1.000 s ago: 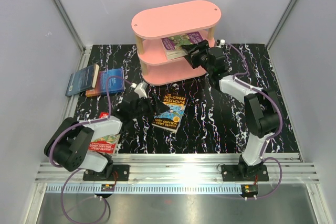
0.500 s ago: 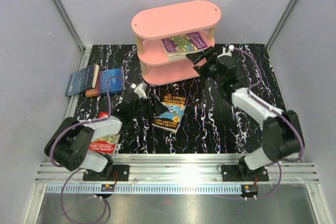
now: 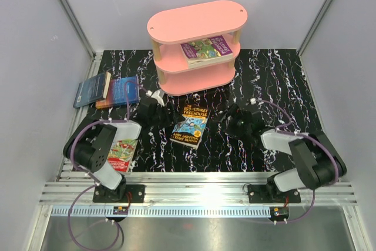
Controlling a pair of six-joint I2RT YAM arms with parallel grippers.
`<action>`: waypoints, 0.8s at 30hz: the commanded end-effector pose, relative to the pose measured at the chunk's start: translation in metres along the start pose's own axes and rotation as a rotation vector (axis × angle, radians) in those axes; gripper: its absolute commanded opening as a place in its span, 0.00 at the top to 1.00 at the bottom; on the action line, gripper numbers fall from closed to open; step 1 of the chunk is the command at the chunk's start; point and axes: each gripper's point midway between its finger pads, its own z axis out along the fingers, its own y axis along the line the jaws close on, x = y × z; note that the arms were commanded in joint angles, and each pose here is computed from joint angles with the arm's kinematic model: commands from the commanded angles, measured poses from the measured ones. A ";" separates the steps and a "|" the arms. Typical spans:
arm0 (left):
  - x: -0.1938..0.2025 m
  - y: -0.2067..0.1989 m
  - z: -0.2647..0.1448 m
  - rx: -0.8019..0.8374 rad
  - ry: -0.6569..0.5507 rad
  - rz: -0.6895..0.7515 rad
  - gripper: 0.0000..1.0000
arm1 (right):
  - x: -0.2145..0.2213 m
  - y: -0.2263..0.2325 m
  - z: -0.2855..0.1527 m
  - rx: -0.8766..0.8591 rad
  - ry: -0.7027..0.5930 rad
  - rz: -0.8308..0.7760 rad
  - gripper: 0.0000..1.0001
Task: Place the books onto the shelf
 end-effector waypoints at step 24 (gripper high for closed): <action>0.047 -0.011 0.034 0.054 0.125 0.018 0.28 | 0.107 0.069 0.061 -0.275 0.229 0.004 0.79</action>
